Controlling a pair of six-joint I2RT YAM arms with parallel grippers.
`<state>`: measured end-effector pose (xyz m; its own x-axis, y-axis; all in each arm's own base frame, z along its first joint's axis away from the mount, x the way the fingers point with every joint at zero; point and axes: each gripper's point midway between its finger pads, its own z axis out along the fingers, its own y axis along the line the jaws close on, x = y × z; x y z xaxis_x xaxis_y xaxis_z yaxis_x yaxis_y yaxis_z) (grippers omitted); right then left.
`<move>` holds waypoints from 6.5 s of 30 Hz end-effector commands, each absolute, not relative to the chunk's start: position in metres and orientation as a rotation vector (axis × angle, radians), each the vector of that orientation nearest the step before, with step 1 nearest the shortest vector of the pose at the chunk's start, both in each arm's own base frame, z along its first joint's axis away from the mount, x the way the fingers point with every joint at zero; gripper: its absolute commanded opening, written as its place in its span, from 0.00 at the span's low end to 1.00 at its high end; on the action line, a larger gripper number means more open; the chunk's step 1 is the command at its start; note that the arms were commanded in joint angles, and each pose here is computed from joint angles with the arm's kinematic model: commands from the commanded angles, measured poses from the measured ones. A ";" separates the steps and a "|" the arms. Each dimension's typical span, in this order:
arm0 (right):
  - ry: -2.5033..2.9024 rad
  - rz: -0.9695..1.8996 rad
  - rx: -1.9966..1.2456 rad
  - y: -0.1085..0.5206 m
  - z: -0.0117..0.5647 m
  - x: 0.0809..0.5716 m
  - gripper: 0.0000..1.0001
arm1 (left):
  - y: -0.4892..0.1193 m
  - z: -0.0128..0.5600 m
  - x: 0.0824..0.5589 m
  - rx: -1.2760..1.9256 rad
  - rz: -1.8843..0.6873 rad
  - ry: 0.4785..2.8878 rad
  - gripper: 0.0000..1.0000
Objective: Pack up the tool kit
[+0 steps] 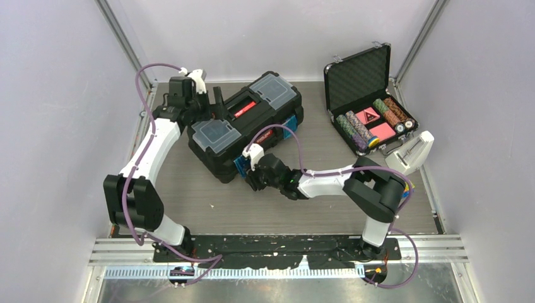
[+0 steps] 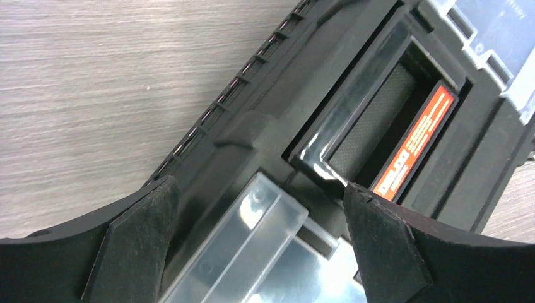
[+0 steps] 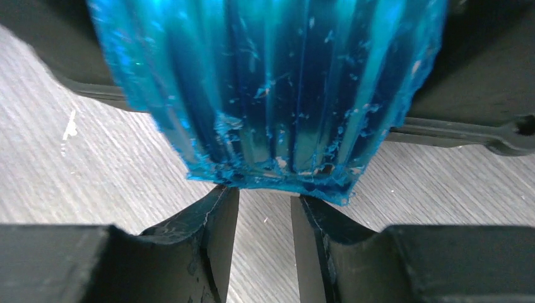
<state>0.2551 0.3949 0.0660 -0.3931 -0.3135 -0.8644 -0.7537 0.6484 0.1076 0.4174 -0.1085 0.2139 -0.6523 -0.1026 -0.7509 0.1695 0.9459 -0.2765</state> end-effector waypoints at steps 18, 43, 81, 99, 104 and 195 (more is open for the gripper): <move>1.873 0.607 -0.791 0.362 0.103 0.248 0.52 | -0.131 0.153 0.393 -0.014 -0.552 2.467 0.97; 1.771 0.665 -0.727 0.423 0.111 0.284 0.37 | -0.152 0.116 0.372 -0.067 -0.725 2.542 0.95; 1.642 0.697 -0.665 0.359 0.147 0.250 0.41 | -0.147 0.101 0.372 -0.093 -0.586 2.565 0.95; 1.642 0.675 -0.649 0.379 0.141 0.268 0.27 | -0.157 0.096 0.362 -0.097 -0.672 2.575 0.95; 1.625 0.678 -0.643 0.386 0.140 0.272 0.25 | -0.165 0.091 0.356 -0.080 -0.712 2.589 0.95; 1.291 -0.344 0.396 -0.059 0.310 0.192 0.95 | -0.010 0.335 0.209 -0.071 -0.088 1.221 1.00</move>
